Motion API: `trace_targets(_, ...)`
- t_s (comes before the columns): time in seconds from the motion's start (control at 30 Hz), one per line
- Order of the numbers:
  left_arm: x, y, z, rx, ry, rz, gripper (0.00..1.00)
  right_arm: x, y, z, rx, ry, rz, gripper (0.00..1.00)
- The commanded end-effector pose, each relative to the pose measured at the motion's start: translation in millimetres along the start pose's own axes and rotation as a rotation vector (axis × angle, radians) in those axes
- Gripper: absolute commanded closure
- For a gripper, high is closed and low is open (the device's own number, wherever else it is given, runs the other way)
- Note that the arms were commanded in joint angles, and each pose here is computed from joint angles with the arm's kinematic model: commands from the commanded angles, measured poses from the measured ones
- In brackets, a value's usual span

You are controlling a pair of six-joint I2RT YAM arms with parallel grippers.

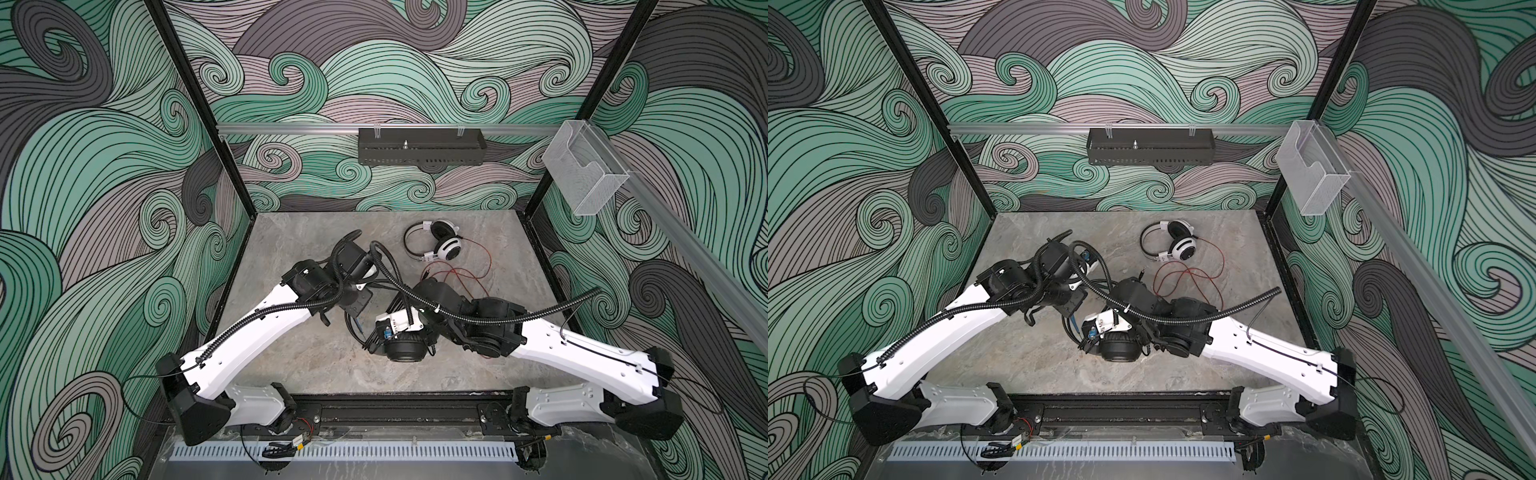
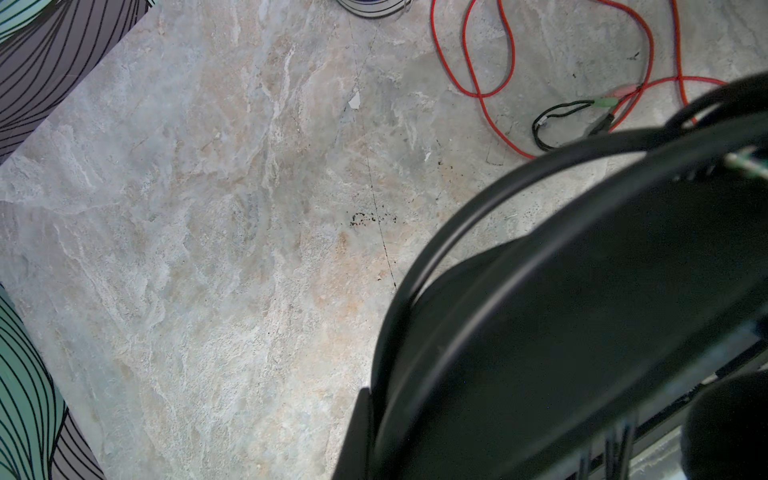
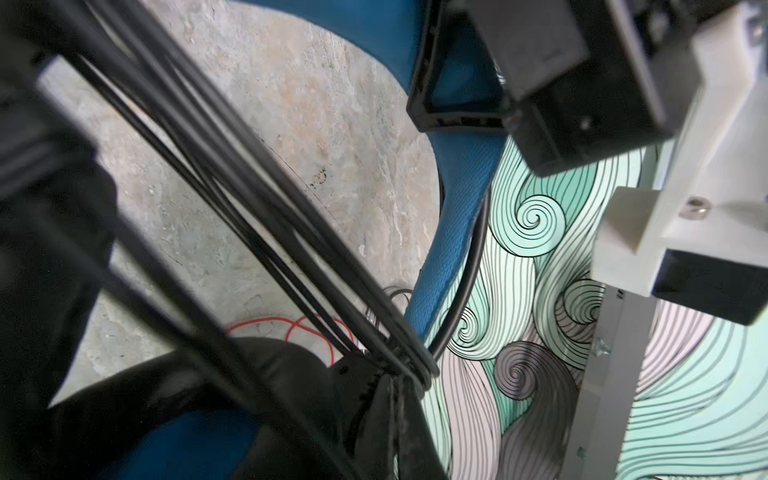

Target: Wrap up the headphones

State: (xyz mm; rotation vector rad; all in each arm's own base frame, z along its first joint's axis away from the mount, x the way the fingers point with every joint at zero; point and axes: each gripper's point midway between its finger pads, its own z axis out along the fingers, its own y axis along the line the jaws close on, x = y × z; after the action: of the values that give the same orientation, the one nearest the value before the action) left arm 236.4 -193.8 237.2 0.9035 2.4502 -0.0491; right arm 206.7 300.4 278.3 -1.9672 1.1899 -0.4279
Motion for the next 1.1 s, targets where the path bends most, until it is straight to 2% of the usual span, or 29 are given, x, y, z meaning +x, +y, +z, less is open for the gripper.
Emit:
trace_targets(0.0,12.6,-16.6,-21.9,0.090,0.028,0.094,1.00,14.6,-5.7,-0.4,-0.032,0.026,0.119,0.95)
trace_targets(0.13,15.9,-19.6,-20.8,0.107,0.044,0.105,1.00,12.7,3.1,3.1,-0.084,0.006,0.174,0.87)
trace_targets(0.4,14.3,-22.3,-19.2,0.120,0.035,0.106,1.00,28.3,31.4,19.3,-0.178,0.025,0.283,0.89)
trace_targets(0.6,15.0,-22.3,-18.1,0.118,0.045,0.101,1.00,37.4,26.4,22.6,-0.129,0.065,0.324,0.89)
trace_targets(1.07,13.4,-21.4,-17.8,0.112,0.047,0.103,1.00,39.2,25.8,7.2,-0.107,0.018,0.341,0.81)
